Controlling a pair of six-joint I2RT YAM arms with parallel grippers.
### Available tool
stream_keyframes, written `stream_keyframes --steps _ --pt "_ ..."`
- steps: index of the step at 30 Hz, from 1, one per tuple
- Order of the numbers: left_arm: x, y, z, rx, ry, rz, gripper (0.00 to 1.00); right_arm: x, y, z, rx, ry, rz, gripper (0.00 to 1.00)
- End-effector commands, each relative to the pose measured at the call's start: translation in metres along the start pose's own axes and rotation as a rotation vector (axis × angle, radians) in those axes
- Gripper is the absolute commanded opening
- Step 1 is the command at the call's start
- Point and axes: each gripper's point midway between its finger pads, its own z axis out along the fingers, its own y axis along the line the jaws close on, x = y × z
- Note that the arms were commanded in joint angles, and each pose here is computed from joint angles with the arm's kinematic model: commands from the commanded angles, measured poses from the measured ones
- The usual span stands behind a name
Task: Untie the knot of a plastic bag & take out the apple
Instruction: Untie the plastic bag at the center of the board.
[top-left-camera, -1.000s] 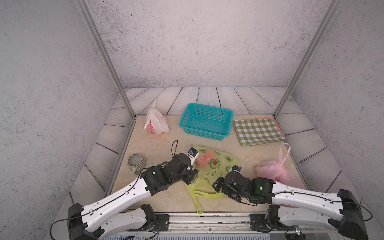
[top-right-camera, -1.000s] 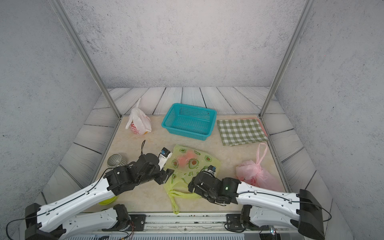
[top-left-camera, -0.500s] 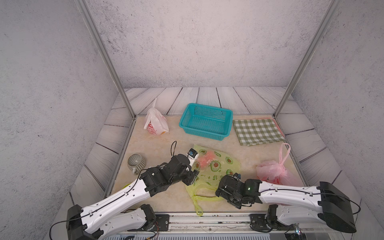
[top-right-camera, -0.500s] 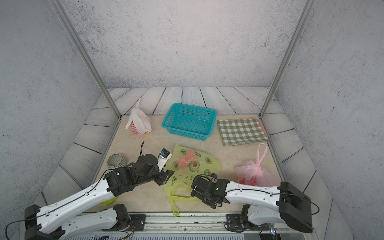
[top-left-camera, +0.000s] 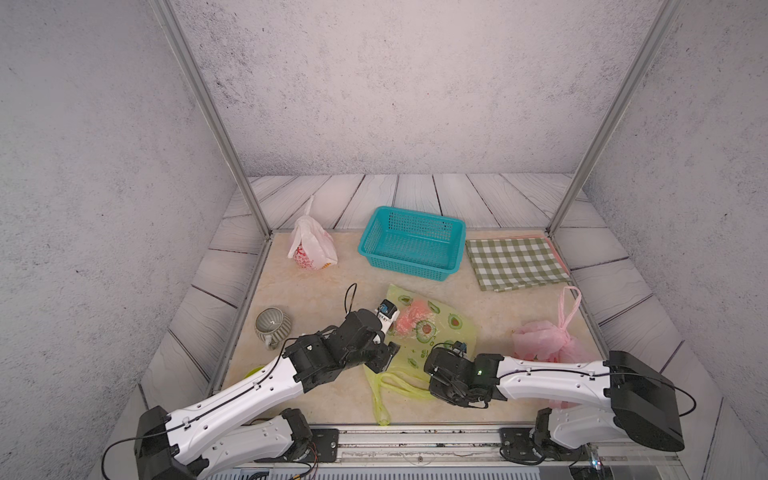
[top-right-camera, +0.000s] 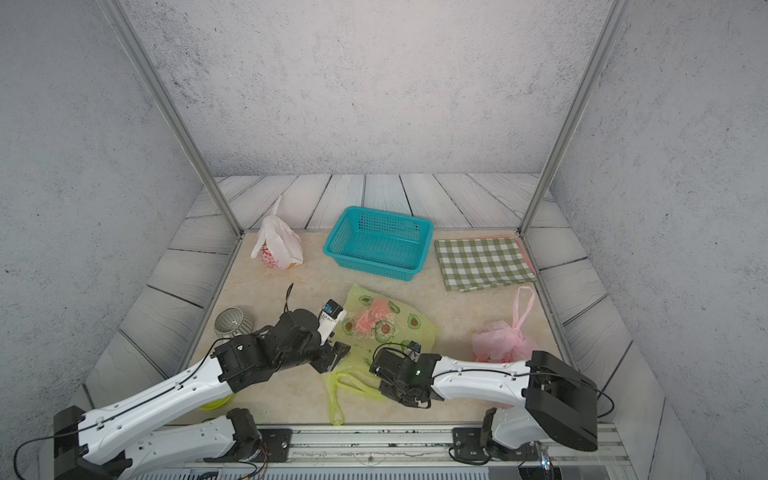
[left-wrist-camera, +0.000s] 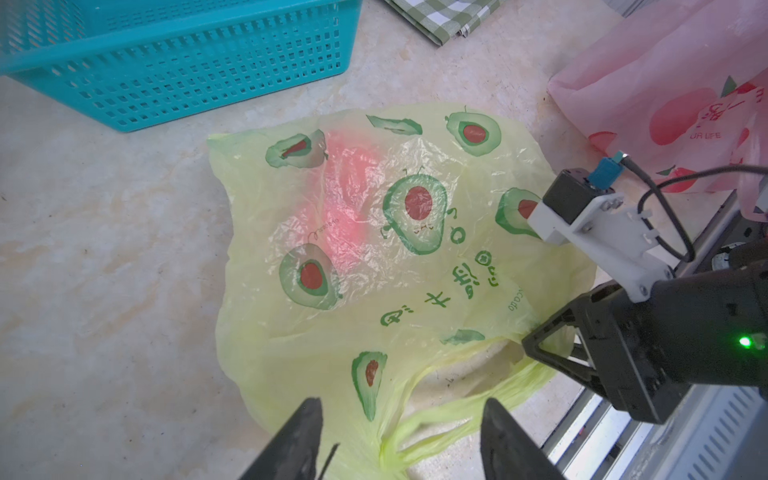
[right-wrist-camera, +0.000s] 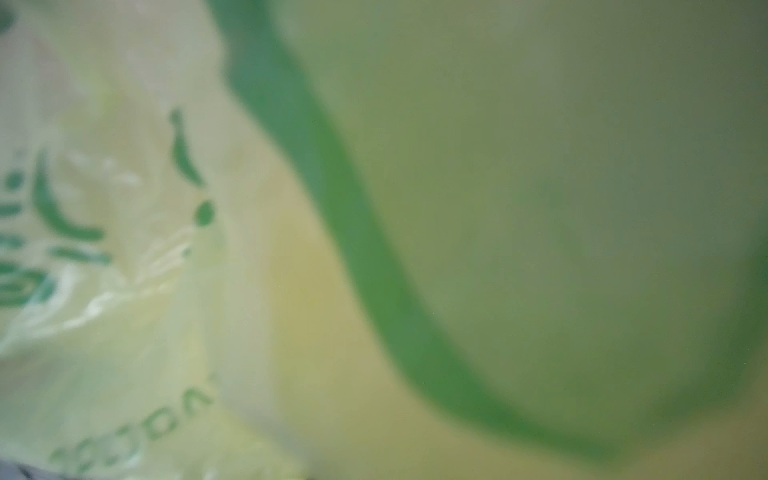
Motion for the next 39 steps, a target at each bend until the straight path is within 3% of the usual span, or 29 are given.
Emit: stream_keyframes --steps 1,5,7,13,16,21,27,33,39 --pt "0.006 -0.008 0.003 0.046 0.042 0.036 0.62 -0.023 -0.003 -0.024 0.002 -0.060 -0.282 0.17" --pt "0.004 -0.028 0.000 0.154 0.115 0.134 0.60 -0.018 0.027 -0.056 -0.178 -0.026 -0.704 0.20" --pt "0.002 -0.036 -0.004 0.196 0.152 0.193 0.60 -0.017 0.031 -0.068 -0.188 -0.022 -0.838 0.22" --pt "-0.001 -0.037 0.004 0.195 0.263 0.344 0.62 -0.010 0.028 -0.068 -0.104 0.090 -1.098 0.08" --pt "-0.001 -0.037 0.014 0.194 0.295 0.375 0.63 -0.015 0.033 -0.068 -0.093 0.074 -1.130 0.01" --pt "0.009 -0.040 0.030 0.224 0.317 0.402 0.67 -0.022 0.044 -0.079 -0.160 0.042 -1.106 0.00" --pt "0.014 -0.041 0.042 0.244 0.285 0.489 0.73 -0.016 0.054 -0.098 -0.407 0.107 -1.010 0.00" --pt "0.006 -0.046 0.044 0.285 0.208 0.688 0.74 -0.003 0.059 -0.112 -0.580 0.174 -0.960 0.00" --pt "0.000 -0.043 0.053 0.270 0.174 0.830 0.74 -0.001 0.058 -0.120 -0.649 0.186 -0.938 0.00"
